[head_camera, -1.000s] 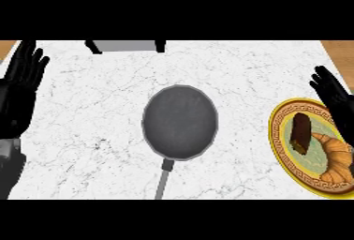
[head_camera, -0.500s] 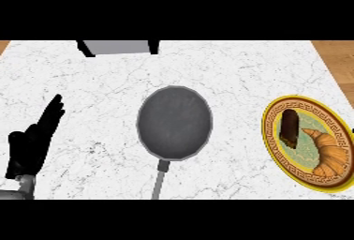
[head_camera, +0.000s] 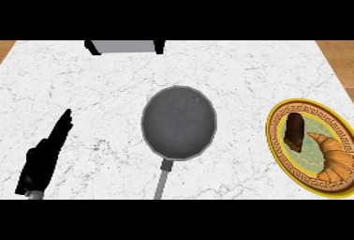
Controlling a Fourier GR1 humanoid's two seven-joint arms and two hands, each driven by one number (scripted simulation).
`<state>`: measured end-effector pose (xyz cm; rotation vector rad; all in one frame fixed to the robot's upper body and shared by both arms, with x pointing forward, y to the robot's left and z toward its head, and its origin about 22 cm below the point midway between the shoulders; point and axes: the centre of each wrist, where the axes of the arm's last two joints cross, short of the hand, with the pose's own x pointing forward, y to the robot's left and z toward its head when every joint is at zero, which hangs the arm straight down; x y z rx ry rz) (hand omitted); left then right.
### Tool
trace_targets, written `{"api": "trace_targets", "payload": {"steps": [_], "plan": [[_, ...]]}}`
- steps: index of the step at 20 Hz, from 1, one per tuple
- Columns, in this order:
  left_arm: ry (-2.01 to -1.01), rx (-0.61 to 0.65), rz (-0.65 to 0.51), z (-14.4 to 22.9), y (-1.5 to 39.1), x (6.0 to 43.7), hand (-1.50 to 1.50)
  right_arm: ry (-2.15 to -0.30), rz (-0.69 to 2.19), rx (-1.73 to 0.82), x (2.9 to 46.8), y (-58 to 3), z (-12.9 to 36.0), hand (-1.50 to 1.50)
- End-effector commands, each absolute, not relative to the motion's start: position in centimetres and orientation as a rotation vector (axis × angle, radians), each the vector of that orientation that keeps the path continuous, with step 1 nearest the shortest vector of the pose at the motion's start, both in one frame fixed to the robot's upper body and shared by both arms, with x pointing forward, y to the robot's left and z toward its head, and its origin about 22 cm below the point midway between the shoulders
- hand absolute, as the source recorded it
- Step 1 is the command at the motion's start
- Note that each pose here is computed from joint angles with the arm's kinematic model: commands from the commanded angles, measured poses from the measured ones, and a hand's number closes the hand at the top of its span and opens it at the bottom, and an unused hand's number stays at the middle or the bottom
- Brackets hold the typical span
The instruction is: Pick the croissant from the plate and place it in the pan
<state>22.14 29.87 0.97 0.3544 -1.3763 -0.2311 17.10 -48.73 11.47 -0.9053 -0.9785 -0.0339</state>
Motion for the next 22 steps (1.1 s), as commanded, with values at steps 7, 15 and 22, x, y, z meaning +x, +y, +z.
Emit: {"api": "trace_targets", "payload": {"steps": [7,15,22], "plan": [[-1.378,0.345,-0.253,-1.1,28.2,22.2,0.0,-0.861,0.282,-0.699,19.4,-45.5,18.2,-1.5],[-1.382,0.335,-0.27,0.4,26.7,22.3,0.0,-0.698,0.286,-0.659,24.7,-42.2,18.9,-1.5],[-1.397,0.326,-0.284,0.6,28.4,22.7,0.0,-0.544,0.428,-0.637,27.7,-41.0,18.1,-1.5]]}}
